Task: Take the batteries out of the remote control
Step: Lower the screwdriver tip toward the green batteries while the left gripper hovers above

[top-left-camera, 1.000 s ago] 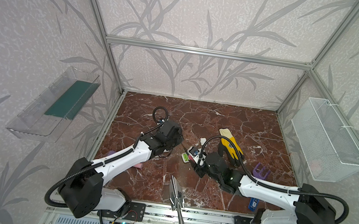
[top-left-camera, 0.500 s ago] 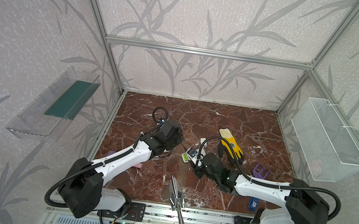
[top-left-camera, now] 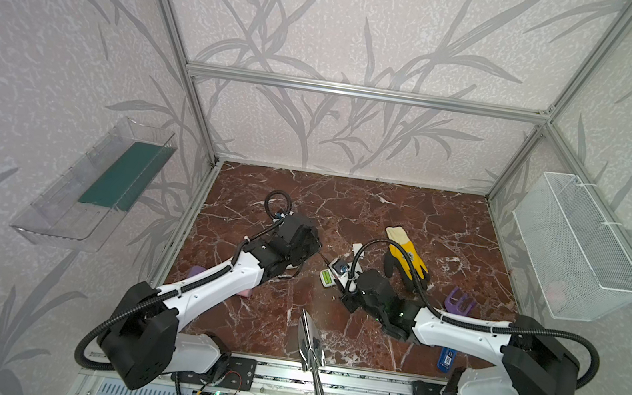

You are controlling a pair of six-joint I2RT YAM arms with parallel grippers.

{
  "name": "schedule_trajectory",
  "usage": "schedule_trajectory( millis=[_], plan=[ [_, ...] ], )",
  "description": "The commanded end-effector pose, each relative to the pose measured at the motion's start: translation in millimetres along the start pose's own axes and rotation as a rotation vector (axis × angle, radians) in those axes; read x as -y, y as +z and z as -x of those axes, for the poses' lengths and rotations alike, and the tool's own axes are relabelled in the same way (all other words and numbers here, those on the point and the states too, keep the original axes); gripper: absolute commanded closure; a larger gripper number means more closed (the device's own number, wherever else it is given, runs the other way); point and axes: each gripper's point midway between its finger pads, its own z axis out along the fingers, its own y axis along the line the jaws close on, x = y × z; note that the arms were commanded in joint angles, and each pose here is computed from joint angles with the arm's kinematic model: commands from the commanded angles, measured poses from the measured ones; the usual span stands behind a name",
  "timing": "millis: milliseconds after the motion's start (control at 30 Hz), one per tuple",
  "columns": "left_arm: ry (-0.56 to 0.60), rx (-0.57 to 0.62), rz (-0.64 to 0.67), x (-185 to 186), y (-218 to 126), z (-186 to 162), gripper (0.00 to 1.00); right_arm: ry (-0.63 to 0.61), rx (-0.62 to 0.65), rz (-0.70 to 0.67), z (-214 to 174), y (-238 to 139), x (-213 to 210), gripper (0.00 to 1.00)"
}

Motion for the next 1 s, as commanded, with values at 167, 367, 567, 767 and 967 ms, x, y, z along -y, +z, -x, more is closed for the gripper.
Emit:
schedule_trajectory(
  millis=[167,367,567,767,967],
  plan=[
    [0.014,0.016,-0.077,10.6,-5.5,4.3,1.00,-0.015,0.029,0.083,12.7,-10.7,-13.8,1.00],
    [0.036,0.000,-0.090,12.2,-3.7,1.5,1.00,-0.008,0.016,0.087,9.6,-14.8,-13.9,1.00],
    [0.041,-0.008,-0.096,8.3,-1.6,-0.5,0.88,-0.003,0.014,0.091,9.9,-19.8,-13.4,1.00],
    [0.049,-0.003,-0.086,0.0,-2.3,0.5,0.70,0.013,0.019,0.097,13.8,-22.5,-13.6,1.00],
    [0.055,0.018,-0.091,-5.6,-7.8,9.1,0.40,0.004,-0.028,0.062,7.4,-21.7,-7.5,1.00]
  ],
)
